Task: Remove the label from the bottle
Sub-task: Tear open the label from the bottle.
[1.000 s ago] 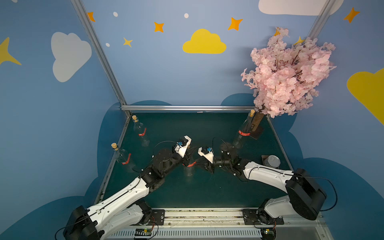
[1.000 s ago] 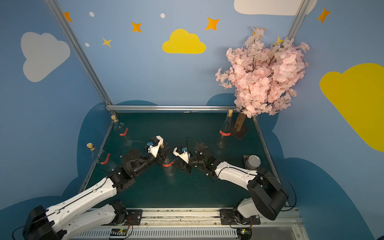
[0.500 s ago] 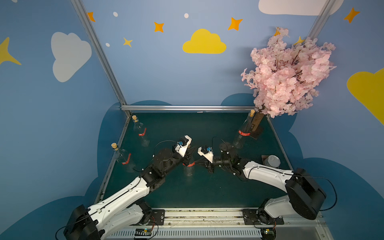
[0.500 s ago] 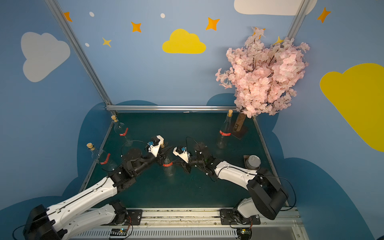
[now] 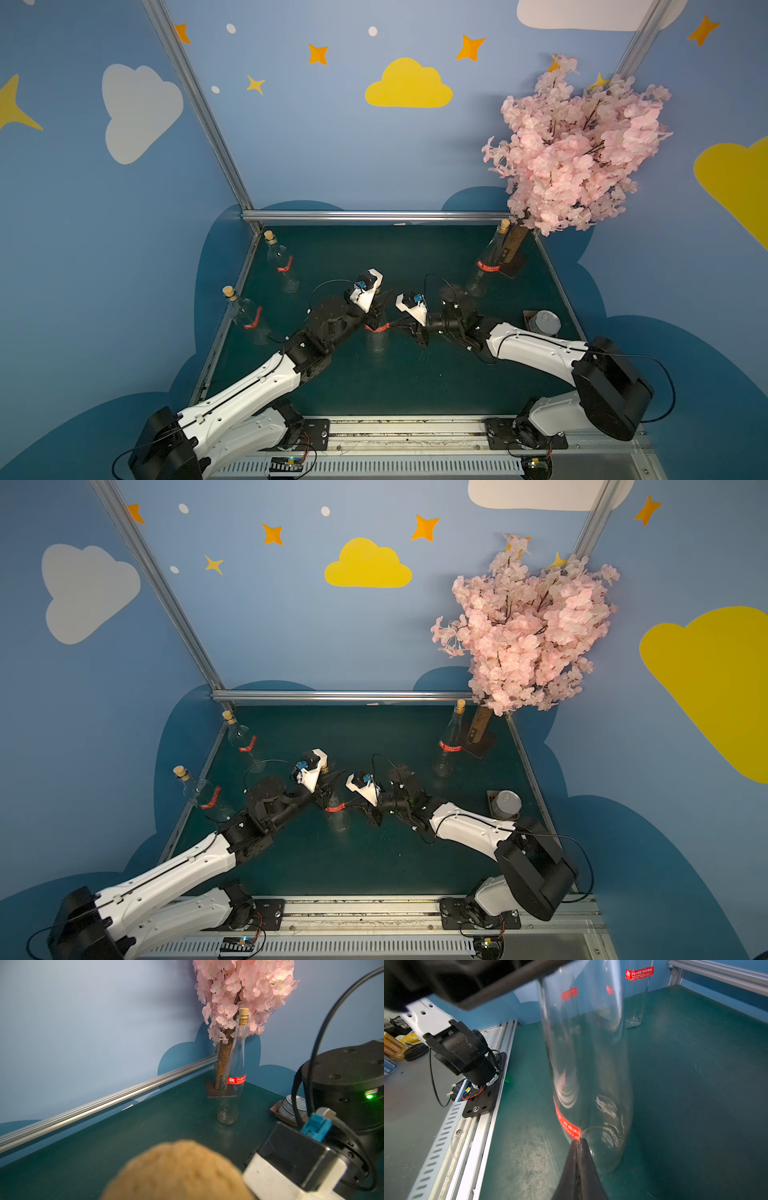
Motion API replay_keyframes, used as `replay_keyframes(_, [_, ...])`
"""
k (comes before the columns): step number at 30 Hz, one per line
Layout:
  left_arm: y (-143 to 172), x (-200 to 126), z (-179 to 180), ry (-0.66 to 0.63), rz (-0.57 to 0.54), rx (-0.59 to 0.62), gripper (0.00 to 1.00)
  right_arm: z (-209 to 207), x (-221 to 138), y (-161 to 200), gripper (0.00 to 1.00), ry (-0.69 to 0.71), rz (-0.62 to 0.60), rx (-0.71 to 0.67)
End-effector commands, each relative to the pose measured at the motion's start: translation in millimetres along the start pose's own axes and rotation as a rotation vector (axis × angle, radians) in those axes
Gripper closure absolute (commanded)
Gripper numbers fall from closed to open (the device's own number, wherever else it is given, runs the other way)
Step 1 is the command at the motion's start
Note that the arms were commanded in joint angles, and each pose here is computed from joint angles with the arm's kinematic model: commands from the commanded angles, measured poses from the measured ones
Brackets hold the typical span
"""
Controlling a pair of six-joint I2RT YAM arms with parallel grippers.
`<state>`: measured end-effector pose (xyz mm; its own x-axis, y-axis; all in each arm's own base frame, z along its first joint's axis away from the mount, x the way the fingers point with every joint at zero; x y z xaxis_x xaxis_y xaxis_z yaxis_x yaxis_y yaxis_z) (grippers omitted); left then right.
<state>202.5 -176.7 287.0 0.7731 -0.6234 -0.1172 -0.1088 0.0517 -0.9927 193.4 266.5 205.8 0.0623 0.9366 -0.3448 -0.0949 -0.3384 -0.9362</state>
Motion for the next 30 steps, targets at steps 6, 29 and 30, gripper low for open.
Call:
replay_keyframes(6, [1.8, 4.1, 5.2, -0.067, 0.034, 0.037, 0.97, 10.3, -8.1, -3.3, 1.00, 0.004, -0.025, -0.022])
replay_keyframes(29, [3.8, 5.2, 6.0, -0.078, 0.042, 0.035, 0.97, 21.2, -22.8, 3.6, 0.63, 0.032, -0.013, 0.046])
replay_keyframes(30, [3.5, 5.3, 6.0, -0.078, 0.041, 0.035, 0.97, 22.9, -23.8, 4.1, 0.62, 0.032, -0.025, 0.056])
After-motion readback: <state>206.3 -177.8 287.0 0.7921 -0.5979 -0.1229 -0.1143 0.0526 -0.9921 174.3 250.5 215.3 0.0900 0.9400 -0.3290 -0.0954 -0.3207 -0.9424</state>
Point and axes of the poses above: each gripper's point midway between its finger pads, its own x axis out along the fingers, its own z axis along the line the jaws close on, y = z × x, the point moved 10 cm from there along -x, back along the fingers, and after that the axes turned 3 degrees about -x, right-handed, at the moved point
